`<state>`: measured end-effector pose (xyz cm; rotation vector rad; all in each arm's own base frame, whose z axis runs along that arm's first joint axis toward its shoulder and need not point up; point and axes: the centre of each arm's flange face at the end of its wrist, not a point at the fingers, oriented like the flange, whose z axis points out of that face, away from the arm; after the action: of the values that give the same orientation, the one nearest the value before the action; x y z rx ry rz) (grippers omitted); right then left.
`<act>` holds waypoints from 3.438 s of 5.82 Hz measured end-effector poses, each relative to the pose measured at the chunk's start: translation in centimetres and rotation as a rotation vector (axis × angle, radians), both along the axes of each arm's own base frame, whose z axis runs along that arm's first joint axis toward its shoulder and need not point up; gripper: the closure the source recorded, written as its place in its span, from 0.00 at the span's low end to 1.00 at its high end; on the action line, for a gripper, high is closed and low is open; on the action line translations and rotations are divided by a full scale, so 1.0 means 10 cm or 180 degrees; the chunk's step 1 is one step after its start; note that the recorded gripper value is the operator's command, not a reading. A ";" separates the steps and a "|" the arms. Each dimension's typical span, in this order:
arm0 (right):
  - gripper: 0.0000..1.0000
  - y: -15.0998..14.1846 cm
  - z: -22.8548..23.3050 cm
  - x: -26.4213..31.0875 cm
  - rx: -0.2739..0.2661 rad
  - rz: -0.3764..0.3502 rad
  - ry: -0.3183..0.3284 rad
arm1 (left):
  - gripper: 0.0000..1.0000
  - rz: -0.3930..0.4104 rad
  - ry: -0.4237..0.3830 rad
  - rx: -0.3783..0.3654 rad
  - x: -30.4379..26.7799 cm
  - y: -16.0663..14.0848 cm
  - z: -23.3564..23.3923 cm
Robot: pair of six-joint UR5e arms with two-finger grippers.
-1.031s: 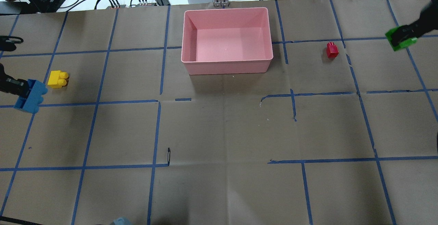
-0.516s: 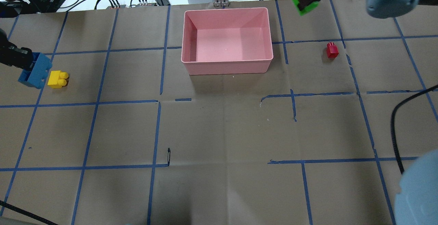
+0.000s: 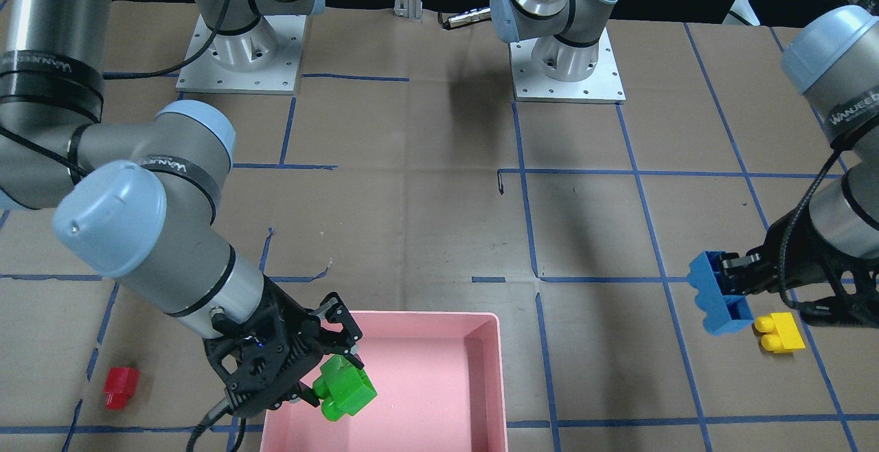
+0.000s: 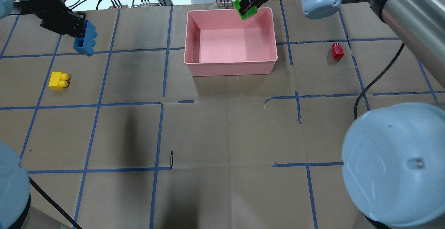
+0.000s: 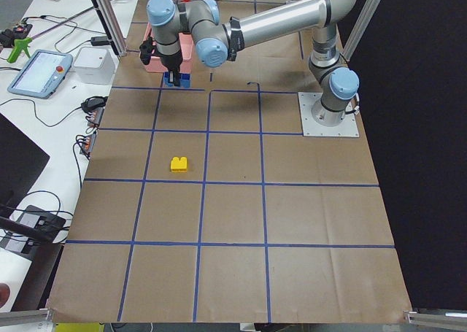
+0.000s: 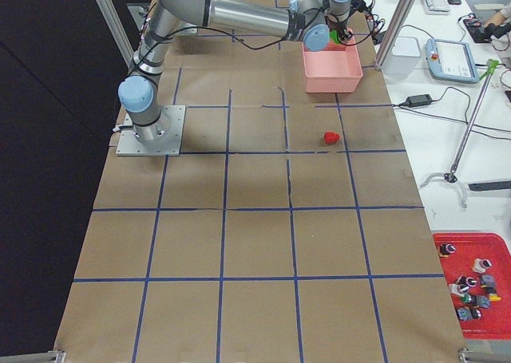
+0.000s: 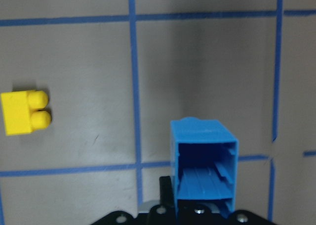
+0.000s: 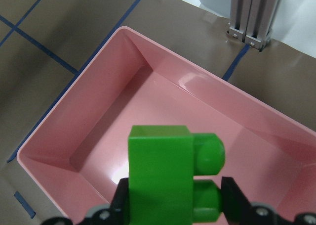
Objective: Put all blocks into box
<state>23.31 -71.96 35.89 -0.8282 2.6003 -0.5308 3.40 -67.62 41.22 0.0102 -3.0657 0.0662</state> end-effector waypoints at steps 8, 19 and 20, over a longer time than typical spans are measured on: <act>0.01 0.10 0.47 -2.03 0.0187 -0.1072 0.0535 | 0.45 0.1020 0.0187 -0.0059 -3.45 -0.46 -0.76; 0.95 0.16 -1.80 -2.93 0.0758 -0.1786 0.1002 | 0.01 -0.0078 -0.0317 -0.0104 0.85 -0.03 0.06; 0.98 0.16 -1.76 -2.93 0.0743 -0.1786 0.1000 | 0.01 -0.0169 -0.0349 -0.0026 1.47 0.07 -0.07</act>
<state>-5.99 -70.40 18.29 -0.0978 3.1122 -0.2371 18.13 -66.90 40.56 -0.0777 -3.1730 0.0786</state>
